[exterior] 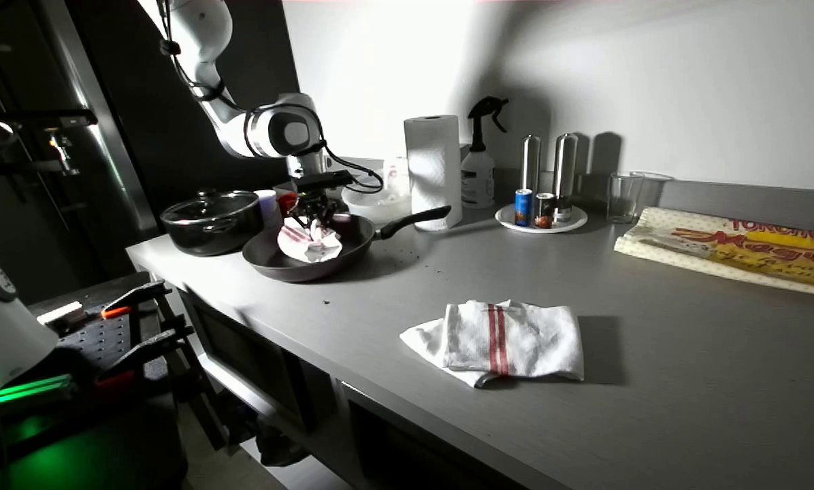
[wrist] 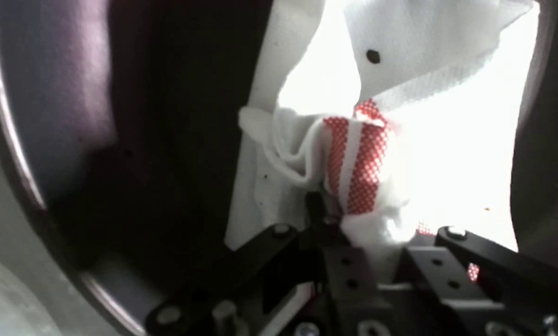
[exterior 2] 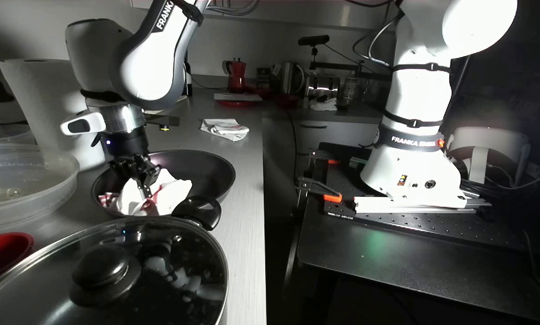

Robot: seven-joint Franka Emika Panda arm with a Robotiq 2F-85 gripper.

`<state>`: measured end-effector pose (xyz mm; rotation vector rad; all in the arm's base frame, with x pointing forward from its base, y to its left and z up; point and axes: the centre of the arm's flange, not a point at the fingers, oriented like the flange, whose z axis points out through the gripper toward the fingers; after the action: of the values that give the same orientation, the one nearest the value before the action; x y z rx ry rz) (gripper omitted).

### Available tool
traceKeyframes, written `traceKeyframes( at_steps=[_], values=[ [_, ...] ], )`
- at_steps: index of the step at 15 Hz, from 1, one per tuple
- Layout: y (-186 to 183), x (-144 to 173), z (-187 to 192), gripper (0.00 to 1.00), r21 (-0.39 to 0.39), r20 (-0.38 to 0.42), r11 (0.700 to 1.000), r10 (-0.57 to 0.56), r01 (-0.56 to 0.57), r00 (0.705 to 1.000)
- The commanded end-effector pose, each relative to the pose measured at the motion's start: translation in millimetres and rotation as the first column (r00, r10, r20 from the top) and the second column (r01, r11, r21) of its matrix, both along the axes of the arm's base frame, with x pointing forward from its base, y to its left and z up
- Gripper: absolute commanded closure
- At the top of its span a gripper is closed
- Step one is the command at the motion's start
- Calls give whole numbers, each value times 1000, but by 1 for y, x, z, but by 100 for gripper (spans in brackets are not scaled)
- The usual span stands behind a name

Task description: Use the towel to wipe the pan

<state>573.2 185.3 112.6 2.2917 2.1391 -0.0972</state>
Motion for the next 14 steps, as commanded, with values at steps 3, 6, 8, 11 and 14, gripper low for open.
traceKeyframes(
  at_steps=[3, 6, 8, 11, 14],
  values=[
    [26, -41, -21, 97, -2, -70, 983, 180, -181, 981],
    [13, -50, -18, 97, 13, -93, 985, 175, -174, 980],
    [3, -57, -16, 97, 24, -101, 988, 154, -152, 983],
    [-14, -69, -13, 97, 49, -111, 994, 101, -96, 989],
    [-36, -77, -12, 97, 76, -123, 997, 26, -17, 992]
  ],
)
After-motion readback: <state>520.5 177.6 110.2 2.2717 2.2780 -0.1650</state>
